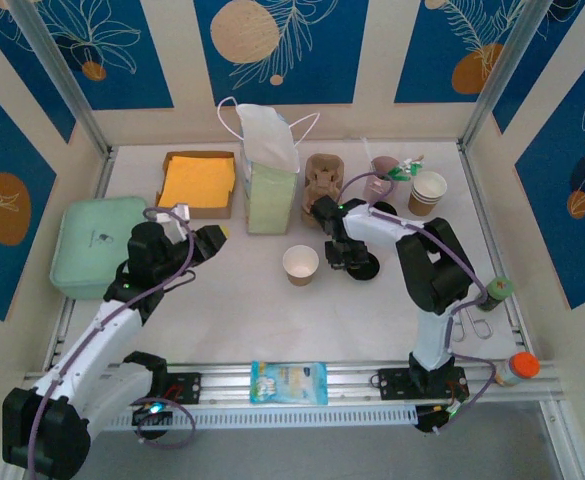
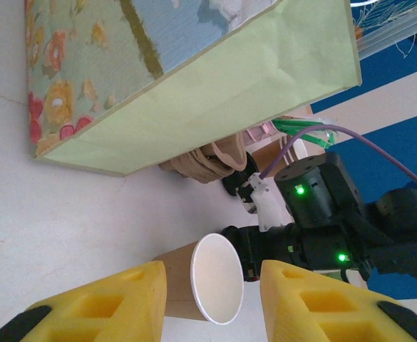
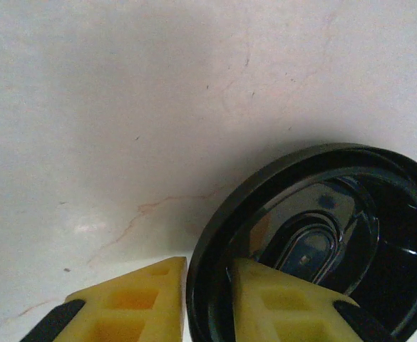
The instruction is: Pack the takeout coffee
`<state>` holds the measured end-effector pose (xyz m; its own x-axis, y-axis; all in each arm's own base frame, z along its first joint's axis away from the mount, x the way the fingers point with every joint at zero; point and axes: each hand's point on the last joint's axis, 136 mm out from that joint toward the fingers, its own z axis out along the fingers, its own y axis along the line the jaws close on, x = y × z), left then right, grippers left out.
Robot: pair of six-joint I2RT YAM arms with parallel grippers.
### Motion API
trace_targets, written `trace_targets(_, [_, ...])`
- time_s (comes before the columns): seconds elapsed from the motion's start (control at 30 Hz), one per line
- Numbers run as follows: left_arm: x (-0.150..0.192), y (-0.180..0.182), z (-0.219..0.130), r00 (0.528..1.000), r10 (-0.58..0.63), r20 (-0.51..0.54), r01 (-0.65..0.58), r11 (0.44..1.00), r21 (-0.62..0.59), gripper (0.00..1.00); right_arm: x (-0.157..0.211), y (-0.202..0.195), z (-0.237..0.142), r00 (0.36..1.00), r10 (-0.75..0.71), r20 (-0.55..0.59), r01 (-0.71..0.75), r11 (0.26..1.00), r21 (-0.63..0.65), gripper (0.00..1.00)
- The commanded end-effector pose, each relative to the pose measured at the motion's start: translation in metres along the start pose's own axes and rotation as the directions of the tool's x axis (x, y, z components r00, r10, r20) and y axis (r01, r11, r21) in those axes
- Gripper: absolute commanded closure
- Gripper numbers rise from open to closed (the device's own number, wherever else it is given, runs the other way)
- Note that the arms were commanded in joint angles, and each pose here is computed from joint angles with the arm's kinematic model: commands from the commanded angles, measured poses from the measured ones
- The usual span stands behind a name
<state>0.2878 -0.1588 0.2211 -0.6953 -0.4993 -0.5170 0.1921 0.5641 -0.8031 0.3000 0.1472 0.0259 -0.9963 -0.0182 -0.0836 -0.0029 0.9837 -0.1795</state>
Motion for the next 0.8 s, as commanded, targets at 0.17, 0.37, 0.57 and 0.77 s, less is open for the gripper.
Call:
trace_targets(0.17, [-0.004,-0.003,-0.006,1.000,0.022,0.012,-0.022,1.000,0.005,0.60,-0.001,-0.001,-0.010,1.000,0.003,0.016,-0.004,1.000,0.018,0.84])
trace_targets(0.37, [-0.009,-0.018,-0.011,0.999,0.046,0.014,-0.046,0.998,0.031,0.60,-0.006,-0.004,-0.072,0.993,0.027,0.112,-0.015,0.994,-0.106,0.91])
trace_targets(0.57, [-0.023,-0.063,-0.018,0.999,0.048,0.015,-0.050,0.984,0.171,0.58,-0.018,0.013,-0.217,0.931,0.171,0.322,0.096,0.736,-0.670,0.91])
trace_targets(0.77, [-0.051,-0.130,-0.023,0.999,-0.031,0.028,0.015,0.891,0.454,0.54,0.013,0.010,-0.400,0.831,0.303,0.466,0.472,0.057,-0.880,0.91])
